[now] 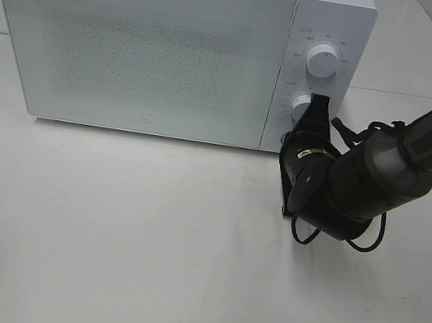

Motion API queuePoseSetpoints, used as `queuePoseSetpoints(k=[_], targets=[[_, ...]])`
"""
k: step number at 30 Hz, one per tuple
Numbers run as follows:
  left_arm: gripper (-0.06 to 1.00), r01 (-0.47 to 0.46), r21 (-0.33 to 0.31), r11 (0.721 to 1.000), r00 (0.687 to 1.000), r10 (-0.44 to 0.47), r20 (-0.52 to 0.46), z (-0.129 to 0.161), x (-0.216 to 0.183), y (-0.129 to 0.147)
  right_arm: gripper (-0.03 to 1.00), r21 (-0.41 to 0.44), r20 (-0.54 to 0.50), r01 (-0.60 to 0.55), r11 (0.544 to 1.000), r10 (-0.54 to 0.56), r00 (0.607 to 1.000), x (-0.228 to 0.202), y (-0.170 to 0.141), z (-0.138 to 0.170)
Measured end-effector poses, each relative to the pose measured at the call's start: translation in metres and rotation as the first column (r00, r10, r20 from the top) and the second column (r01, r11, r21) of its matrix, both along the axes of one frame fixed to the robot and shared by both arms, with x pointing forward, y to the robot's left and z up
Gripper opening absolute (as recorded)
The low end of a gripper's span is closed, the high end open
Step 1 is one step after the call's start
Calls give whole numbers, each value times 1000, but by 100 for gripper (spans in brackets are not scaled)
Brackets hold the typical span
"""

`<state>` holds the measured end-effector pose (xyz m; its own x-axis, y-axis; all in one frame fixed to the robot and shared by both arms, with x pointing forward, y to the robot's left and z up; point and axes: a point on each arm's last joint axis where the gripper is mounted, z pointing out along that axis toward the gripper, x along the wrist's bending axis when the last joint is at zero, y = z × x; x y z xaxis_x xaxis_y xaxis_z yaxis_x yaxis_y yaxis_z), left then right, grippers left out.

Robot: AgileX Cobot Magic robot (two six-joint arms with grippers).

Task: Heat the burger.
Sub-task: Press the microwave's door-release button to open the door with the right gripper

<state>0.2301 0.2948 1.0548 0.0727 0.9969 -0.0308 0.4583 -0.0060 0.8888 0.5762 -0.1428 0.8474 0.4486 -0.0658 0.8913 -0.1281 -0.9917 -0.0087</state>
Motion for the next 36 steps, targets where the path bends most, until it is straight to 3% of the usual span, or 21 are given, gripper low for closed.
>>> queuePoseSetpoints(k=[11,36], targets=[[97,1,-1,1000,1000,-1,0,0,0,0,0,37,23,56,998,-57,998,10,8,-2],[97,1,-1,1000,1000,-1,0,0,0,0,0,41,-12,10,999,-9,1000,8,6,2]])
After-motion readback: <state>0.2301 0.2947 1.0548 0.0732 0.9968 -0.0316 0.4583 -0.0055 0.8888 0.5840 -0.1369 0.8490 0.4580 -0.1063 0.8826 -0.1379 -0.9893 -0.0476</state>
